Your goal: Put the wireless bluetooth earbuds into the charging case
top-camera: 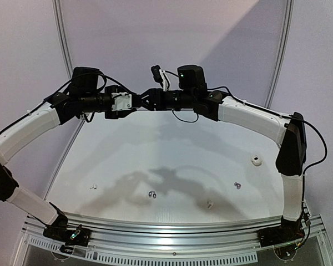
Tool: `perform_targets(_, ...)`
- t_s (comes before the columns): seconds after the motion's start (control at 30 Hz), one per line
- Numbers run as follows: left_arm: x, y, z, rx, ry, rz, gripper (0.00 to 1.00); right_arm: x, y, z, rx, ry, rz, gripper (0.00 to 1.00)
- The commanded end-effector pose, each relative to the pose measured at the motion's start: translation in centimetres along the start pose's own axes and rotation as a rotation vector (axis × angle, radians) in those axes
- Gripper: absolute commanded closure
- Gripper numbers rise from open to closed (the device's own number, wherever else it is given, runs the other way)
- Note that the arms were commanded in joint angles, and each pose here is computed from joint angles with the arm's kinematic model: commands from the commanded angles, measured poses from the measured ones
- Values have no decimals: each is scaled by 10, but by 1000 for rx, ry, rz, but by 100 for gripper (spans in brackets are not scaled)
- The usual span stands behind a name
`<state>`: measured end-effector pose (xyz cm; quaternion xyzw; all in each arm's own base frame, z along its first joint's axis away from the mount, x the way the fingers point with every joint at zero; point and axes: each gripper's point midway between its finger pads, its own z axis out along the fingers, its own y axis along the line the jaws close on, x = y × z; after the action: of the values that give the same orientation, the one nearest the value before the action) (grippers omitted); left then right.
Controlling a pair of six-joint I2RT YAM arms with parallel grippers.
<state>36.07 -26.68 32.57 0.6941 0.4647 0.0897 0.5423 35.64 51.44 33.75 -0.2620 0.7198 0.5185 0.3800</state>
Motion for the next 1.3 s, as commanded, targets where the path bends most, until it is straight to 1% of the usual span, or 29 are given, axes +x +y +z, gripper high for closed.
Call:
perform_targets(0.0, -8, -3, 3, 5, -23, -1, 59, 4, 3, 9, -37, 9, -8, 60)
perform_targets(0.07, -8, -2, 3, 3, -23, -2, 59, 3, 3, 9, -38, 7, -10, 71)
perform_targets(0.13, -8, -2, 3, 1, -23, 0, 59, 5, 2, 9, -33, 13, -14, 74)
perform_targets(0.23, -8, -2, 3, 0, -22, 0, 58, 8, 2, 9, -35, 27, -21, 86)
perform_targets(0.27, -7, -2, 2, 1, -21, -5, 51, 8, 2, 8, -36, 31, -25, 91)
perform_targets(0.3, -7, -2, 3, 1, -22, -15, 35, 8, 3, 7, -36, 34, -29, 97)
perform_targets(0.33, -8, -2, 2, -1, -22, -31, 13, 9, 4, 6, -35, 38, -40, 100)
perform_targets(0.37, -8, -1, 2, -6, -23, -56, 2, 8, 5, 4, -34, 39, -53, 100)
perform_targets(0.4, -8, 0, 1, -12, -25, -86, 1, 8, 5, 2, -29, 42, -62, 100)
perform_targets(0.5, -9, 7, -5, -18, -37, -222, 1, 1, 8, -10, -24, 35, -117, 100)
perform_targets(0.57, -12, 4, -16, 53, -76, -378, 1, -8, 13, -24, -36, 12, -149, 100)
perform_targets(0.63, -20, 3, -31, 149, -162, -548, 1, -19, 21, -40, -61, -21, -179, 100)
perform_targets(0.7, -36, 1, -48, 252, -291, -698, 1, -30, 42, -60, -102, -57, -237, 100)
perform_targets(0.8, -47, 4, -65, 329, -412, -896, 1, -40, 67, -81, -155, -86, -320, 100)
perform_targets(0.83, -53, 5, -69, 355, -446, -958, 2, -43, 74, -86, -172, -92, -334, 100)
perform_targets(0.97, -77, 13, -88, 414, -610, -1023, 11, -55, 94, -98, -226, -133, -353, 100)
perform_targets(1.03, -83, 18, -95, 401, -673, -1032, 15, -57, 102, -99, -242, -148, -358, 100)
perform_targets(1.1, -91, 32, -102, 338, -750, -993, 17, -58, 107, -99, -248, -158, -375, 100)
perform_targets(1.27, -104, 28, -97, 368, -779, -1011, 23, -61, 119, -99, -277, -181, -389, 100)
